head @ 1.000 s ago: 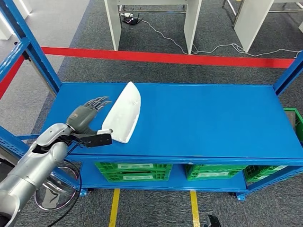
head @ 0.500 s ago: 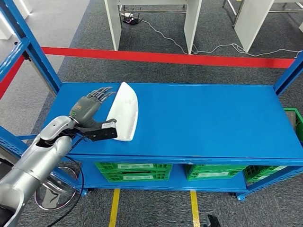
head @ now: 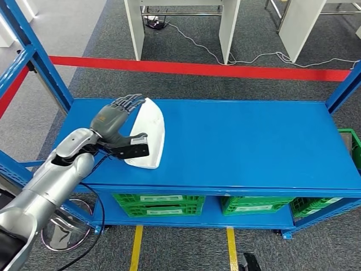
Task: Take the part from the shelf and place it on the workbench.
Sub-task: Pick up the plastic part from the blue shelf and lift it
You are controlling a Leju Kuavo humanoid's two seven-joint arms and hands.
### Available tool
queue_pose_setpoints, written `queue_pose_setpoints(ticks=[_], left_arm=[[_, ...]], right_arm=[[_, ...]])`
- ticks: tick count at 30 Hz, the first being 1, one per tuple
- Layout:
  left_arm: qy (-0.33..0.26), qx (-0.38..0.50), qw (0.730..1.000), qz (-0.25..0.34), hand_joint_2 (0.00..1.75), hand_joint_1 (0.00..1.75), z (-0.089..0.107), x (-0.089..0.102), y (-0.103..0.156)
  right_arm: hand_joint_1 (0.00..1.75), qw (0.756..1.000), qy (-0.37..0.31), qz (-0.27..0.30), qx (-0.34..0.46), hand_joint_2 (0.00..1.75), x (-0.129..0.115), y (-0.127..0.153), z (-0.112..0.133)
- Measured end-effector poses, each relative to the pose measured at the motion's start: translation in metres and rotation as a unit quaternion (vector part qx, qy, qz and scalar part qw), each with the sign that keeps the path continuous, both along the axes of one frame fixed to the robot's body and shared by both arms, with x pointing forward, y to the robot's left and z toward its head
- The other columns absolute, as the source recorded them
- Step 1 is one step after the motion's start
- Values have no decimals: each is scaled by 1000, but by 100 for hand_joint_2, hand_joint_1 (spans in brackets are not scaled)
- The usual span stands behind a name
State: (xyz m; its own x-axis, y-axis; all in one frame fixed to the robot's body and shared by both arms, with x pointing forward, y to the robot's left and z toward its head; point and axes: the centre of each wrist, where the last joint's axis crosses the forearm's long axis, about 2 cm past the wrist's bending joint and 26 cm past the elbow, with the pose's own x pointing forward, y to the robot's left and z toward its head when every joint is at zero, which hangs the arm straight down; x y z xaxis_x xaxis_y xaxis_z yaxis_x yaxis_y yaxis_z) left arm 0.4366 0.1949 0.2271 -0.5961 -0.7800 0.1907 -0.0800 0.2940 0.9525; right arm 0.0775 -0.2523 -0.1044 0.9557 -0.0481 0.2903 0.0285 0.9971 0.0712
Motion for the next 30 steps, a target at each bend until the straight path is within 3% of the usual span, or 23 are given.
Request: queue_pose_setpoints(ticks=[15,19,30], left_arm=[[24,-20,999,-11,0,0,-8,-1,-27],[27,-26,999,-9,175,0,-9,-3,-36],[42,-35,998,-26,175,0,-10,-11,-64]], right_arm=[[0,1000,12,23,3,0,9,2,2],[0,999,11,31,2,0,11,2,2],[0,999,16,43,3,0,16,3,3]])
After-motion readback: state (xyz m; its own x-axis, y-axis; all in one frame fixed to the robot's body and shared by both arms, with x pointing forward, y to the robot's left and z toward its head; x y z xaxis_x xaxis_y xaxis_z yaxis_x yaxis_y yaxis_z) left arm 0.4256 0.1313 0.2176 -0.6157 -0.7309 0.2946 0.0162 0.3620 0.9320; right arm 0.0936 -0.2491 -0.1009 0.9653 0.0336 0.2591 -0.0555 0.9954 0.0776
